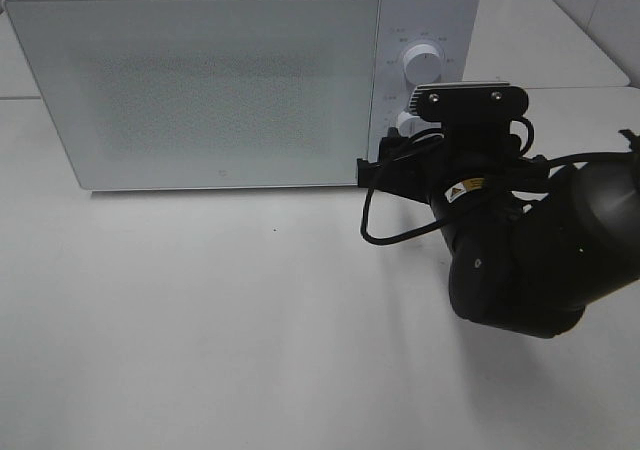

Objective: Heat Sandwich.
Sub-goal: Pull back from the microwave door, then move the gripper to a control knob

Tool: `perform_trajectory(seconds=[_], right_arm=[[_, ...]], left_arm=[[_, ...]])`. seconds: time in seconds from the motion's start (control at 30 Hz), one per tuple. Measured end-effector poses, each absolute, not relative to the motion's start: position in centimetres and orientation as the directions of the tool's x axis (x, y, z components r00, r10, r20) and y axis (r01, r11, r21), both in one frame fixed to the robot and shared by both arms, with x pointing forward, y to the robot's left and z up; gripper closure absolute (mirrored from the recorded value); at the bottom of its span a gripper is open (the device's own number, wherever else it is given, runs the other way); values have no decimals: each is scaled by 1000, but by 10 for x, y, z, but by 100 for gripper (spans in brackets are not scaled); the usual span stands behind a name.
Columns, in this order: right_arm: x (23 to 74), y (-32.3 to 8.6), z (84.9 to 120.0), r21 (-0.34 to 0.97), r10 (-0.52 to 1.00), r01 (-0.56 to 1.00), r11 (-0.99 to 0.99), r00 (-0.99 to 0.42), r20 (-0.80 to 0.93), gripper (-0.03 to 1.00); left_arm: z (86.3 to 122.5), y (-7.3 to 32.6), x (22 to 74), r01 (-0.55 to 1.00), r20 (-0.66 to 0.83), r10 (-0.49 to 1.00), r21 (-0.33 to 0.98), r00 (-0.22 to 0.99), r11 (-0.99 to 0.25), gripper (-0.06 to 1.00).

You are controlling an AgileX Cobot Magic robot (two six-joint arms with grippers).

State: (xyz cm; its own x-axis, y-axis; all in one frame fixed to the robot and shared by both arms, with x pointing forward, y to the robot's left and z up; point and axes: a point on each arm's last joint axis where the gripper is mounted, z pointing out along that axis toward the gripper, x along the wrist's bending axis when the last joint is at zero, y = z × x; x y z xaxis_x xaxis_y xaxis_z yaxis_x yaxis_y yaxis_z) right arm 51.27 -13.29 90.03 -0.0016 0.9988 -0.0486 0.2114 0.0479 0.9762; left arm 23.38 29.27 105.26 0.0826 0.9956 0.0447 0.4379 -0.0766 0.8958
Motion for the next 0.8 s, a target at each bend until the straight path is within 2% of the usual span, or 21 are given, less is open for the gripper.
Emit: perform_trajectory(seconds=[0.8], right_arm=[[557,-128,882,977,1000,213,6,5,-7,20]], left_arm=[[1053,293,234,438,45,996,896,83,-77,-5]])
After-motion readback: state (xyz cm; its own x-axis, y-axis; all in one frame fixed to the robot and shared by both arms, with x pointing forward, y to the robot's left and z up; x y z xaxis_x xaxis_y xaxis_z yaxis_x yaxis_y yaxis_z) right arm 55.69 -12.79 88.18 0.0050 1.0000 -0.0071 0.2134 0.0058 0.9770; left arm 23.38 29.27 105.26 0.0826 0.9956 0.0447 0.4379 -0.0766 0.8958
